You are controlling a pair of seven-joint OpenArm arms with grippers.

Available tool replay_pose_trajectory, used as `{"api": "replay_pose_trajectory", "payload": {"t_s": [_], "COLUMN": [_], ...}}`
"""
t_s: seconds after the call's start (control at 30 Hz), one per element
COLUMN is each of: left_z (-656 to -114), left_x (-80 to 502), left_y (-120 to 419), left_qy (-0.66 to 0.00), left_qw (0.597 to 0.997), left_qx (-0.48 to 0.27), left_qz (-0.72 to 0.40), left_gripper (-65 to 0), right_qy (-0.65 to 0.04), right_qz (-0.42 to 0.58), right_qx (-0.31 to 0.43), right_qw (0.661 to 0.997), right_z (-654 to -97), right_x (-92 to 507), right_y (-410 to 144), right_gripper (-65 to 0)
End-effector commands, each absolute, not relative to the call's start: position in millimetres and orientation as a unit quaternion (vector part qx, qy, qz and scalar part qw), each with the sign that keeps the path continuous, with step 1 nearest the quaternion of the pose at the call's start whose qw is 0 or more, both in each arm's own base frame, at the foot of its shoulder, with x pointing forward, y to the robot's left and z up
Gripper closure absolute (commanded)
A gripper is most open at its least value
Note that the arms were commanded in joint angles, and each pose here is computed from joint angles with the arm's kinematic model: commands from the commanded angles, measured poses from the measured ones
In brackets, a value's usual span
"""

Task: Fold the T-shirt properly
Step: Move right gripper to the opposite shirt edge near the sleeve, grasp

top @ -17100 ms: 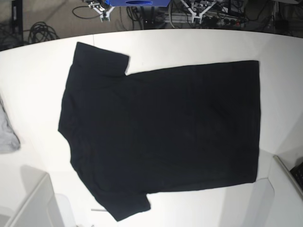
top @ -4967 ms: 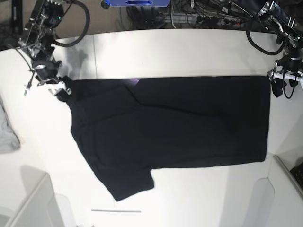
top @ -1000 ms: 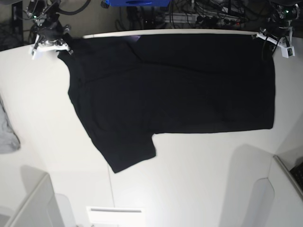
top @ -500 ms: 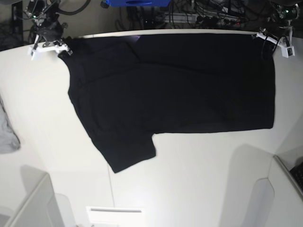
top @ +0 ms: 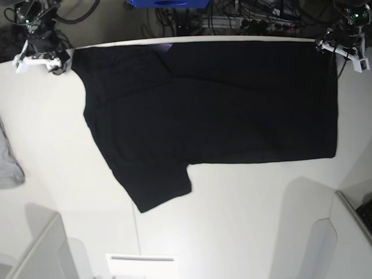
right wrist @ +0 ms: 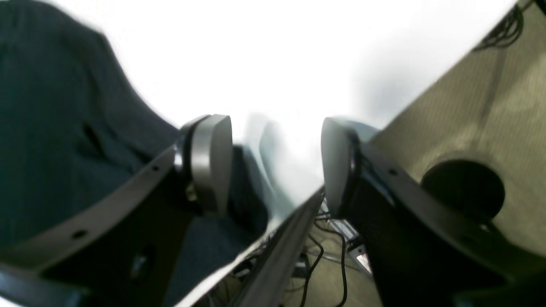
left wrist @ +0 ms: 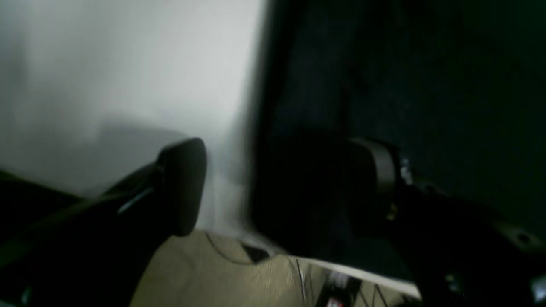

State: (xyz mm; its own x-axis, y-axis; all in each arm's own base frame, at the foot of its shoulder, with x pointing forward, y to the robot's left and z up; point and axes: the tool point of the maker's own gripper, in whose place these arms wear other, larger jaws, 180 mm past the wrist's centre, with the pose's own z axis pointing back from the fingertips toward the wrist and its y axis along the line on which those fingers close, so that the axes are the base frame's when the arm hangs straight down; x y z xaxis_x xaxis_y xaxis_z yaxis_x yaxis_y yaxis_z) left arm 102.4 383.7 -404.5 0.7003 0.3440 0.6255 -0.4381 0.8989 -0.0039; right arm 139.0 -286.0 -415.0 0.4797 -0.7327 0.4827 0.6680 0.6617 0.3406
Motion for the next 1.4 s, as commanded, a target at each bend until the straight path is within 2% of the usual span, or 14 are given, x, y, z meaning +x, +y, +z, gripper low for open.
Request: {"api": "replay_pose_trajectory", "payload": {"t_s": [0.0,0.23,0.43,0.57,0.67,0.83,0.87,1.0,1.23,1.3,1.37], "left_z": [-391.8,-375.2,-347.4,-342.2,-344.1,-342.9,-341.7,-344.9,-351.6,-349.3,-350.5], "left_x": [101.0,86.1,117.5,148.7,168.4,190.7,195.8,214.6,232.5,237.1,237.0], "left_y": [398.4,427.1,450.2,444.6,432.4,428.5,430.0,423.3,402.3,401.5,403.4], "left_qy": [-0.336,-0.348,-0.382,-0.387,-0.386,-0.384,-0.382,-0.360,-0.355,-0.361,-0.360], "left_qw": [0.911,0.890,0.880,0.893,0.901,0.904,0.904,0.913,0.920,0.918,0.918], "left_qx": [0.093,0.133,0.151,0.141,0.128,0.140,0.150,0.175,0.160,0.159,0.160], "left_qz": [0.219,0.263,0.236,0.184,0.149,0.127,0.122,0.081,0.039,0.041,0.046], "left_gripper": [-48.1,-48.1,-47.9,-46.6,-34.6,-2.0,0.0,0.0,0.0,0.0,0.0], "right_qy": [-0.327,-0.358,-0.383,-0.382,-0.380,-0.371,-0.369,-0.359,-0.341,-0.344,-0.345], "right_qz": [-0.396,-0.343,-0.280,-0.269,-0.259,-0.232,-0.228,-0.217,-0.211,-0.206,-0.203], "right_qx": [0.049,0.087,0.129,0.147,0.153,0.158,0.159,0.165,0.167,0.165,0.155], "right_qw": [0.857,0.864,0.871,0.872,0.875,0.885,0.887,0.892,0.901,0.901,0.903], "right_z": [-404.1,-390.7,-375.5,-378.5,-380.5,-383.5,-385.1,-389.6,-392.7,-393.4,-396.3], "right_x": [148.9,201.0,255.2,282.1,301.7,332.2,337.6,359.4,407.4,420.8,430.7], "right_y": [-294.4,-271.6,-238.5,-228.8,-227.4,-222.6,-220.7,-213.2,-214.2,-209.9,-211.8], "right_gripper": [-31.5,-31.5,-31.4,-31.2,-31.2,-31.4,-31.4,-31.4,-31.8,-35.4,-41.7]}}
